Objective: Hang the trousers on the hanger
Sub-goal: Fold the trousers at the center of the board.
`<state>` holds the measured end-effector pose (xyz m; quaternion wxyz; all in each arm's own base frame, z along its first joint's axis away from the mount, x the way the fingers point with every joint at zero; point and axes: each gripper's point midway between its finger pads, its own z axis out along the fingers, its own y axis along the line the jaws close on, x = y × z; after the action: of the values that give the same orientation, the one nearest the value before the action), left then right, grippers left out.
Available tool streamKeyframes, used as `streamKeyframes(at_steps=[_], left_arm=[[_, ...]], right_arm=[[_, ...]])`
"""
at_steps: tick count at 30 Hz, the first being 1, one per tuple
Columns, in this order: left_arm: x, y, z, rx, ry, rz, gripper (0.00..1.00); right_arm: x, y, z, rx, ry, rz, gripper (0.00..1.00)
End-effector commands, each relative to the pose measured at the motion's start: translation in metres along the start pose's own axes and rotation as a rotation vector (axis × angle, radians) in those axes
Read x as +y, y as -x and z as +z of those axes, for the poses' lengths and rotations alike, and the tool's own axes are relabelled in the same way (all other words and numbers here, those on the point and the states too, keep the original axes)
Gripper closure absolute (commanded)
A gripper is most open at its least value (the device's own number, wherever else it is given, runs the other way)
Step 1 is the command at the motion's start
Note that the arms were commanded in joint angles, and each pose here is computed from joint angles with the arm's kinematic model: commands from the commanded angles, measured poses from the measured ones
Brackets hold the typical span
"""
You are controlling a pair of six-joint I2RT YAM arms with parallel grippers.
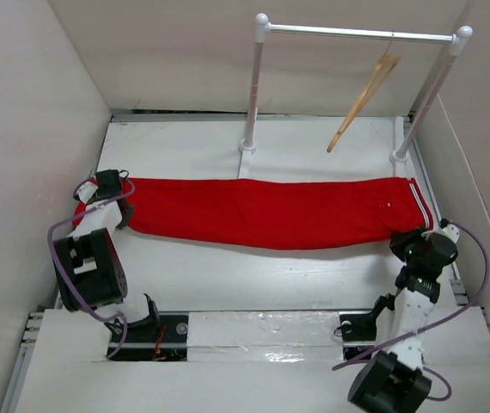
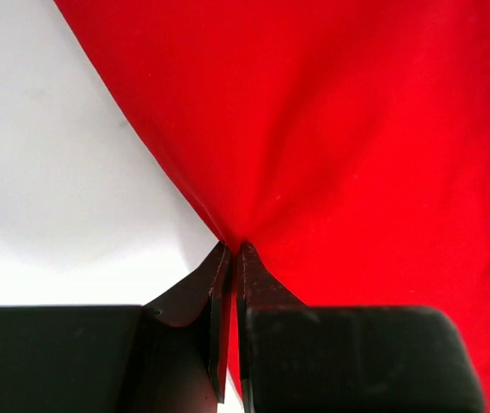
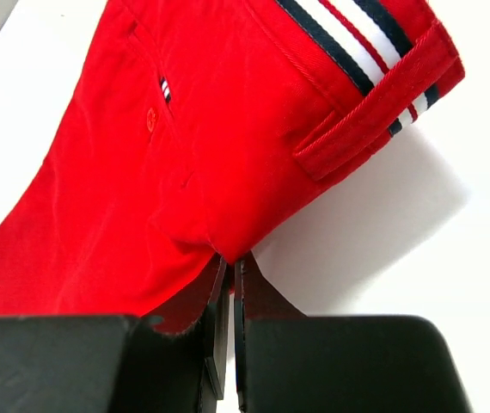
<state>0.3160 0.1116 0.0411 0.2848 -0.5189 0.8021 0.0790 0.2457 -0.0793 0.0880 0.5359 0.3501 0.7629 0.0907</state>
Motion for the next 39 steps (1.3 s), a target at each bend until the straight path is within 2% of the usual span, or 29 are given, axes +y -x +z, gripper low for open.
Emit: streamKeyframes(at_steps=[1, 2, 3, 4, 6, 7, 9, 10, 12, 14, 15, 16, 19, 20, 22, 25, 26, 27, 28, 30, 31, 34, 35, 38, 39], left_arm=[[0.027, 0.018, -0.018, -0.107, 0.070, -0.041, 1.00], [0.026, 0.017, -0.019, -0.106, 0.063, -0.043, 1.00], [0.020, 0.013, -0.020, -0.079, 0.027, -0.041, 0.92], [0.015, 0.015, -0.023, -0.074, 0.008, -0.038, 0.72], [0.007, 0.015, -0.029, -0.062, -0.038, -0.033, 0.51], [-0.004, 0.024, -0.040, -0.089, -0.109, -0.040, 0.43], [-0.024, 0.027, -0.058, -0.098, -0.232, -0.022, 0.42], [-0.037, 0.038, -0.078, -0.157, -0.328, -0.031, 0.42], [-0.057, 0.037, -0.104, -0.183, -0.458, 0.002, 0.43], [-0.077, 0.038, -0.134, -0.224, -0.589, 0.019, 0.53], [-0.093, 0.022, -0.148, -0.200, -0.659, 0.062, 0.59], [-0.104, 0.017, -0.160, -0.198, -0.705, 0.077, 0.76], [-0.136, -0.022, -0.192, -0.149, -0.837, 0.163, 1.00], [-0.144, -0.031, -0.202, -0.142, -0.877, 0.182, 1.00], [-0.161, -0.064, -0.225, -0.110, -0.973, 0.243, 1.00], [-0.170, -0.094, -0.237, -0.097, -1.019, 0.291, 1.00], [-0.172, -0.114, -0.245, -0.075, -1.043, 0.335, 1.00], [-0.172, -0.121, -0.245, -0.080, -1.041, 0.348, 1.00], [-0.174, -0.129, -0.247, -0.080, -1.052, 0.363, 1.00], [-0.173, -0.151, -0.250, -0.082, -1.068, 0.416, 1.00], [-0.173, -0.159, -0.249, -0.086, -1.064, 0.437, 1.00], [-0.170, -0.185, -0.256, -0.117, -1.073, 0.498, 1.00], [-0.167, -0.193, -0.255, -0.120, -1.075, 0.515, 1.00], [-0.164, -0.215, -0.251, -0.122, -1.076, 0.559, 1.00], [-0.163, -0.217, -0.247, -0.121, -1.070, 0.564, 1.00]], right_arm=[[-0.016, 0.014, -0.018, -0.066, -0.086, -0.082, 0.87], [-0.012, 0.016, -0.020, -0.079, -0.066, -0.086, 0.76], [-0.011, 0.016, -0.022, -0.085, -0.061, -0.085, 0.46], [-0.013, 0.017, -0.021, -0.087, -0.073, -0.079, 0.30], [-0.021, 0.021, -0.016, -0.074, -0.122, -0.068, 0.01], [-0.023, 0.022, -0.014, -0.059, -0.137, -0.072, 0.00], [-0.031, 0.024, -0.009, -0.038, -0.173, -0.062, 0.00], [-0.037, 0.026, -0.005, -0.021, -0.195, -0.048, 0.00], [-0.040, 0.025, -0.001, -0.007, -0.185, -0.018, 0.00], [-0.045, 0.022, 0.007, -0.019, -0.176, 0.032, 0.00], [-0.043, 0.031, 0.012, -0.059, -0.148, 0.033, 0.00], [-0.044, 0.030, 0.014, -0.060, -0.149, 0.050, 0.00], [-0.046, 0.030, 0.027, -0.047, -0.136, 0.065, 0.00], [-0.048, 0.028, 0.031, -0.031, -0.139, 0.065, 0.00], [-0.050, 0.026, 0.042, 0.005, -0.129, 0.077, 0.03], [-0.052, 0.024, 0.050, 0.020, -0.102, 0.119, 0.18], [-0.051, 0.025, 0.051, 0.011, -0.095, 0.124, 0.29], [-0.050, 0.028, 0.050, -0.004, -0.085, 0.125, 0.56], [-0.047, 0.033, 0.047, -0.031, -0.074, 0.112, 0.72], [-0.043, 0.040, 0.042, -0.059, -0.073, 0.095, 0.95], [-0.036, 0.049, 0.035, -0.086, -0.056, 0.076, 1.00], [-0.006, 0.070, 0.018, -0.130, 0.036, -0.012, 1.00], [0.020, 0.093, 0.003, -0.201, 0.107, -0.080, 1.00], [0.075, 0.096, -0.026, -0.206, 0.275, -0.228, 1.00], [0.106, 0.092, -0.036, -0.191, 0.376, -0.284, 1.00]])
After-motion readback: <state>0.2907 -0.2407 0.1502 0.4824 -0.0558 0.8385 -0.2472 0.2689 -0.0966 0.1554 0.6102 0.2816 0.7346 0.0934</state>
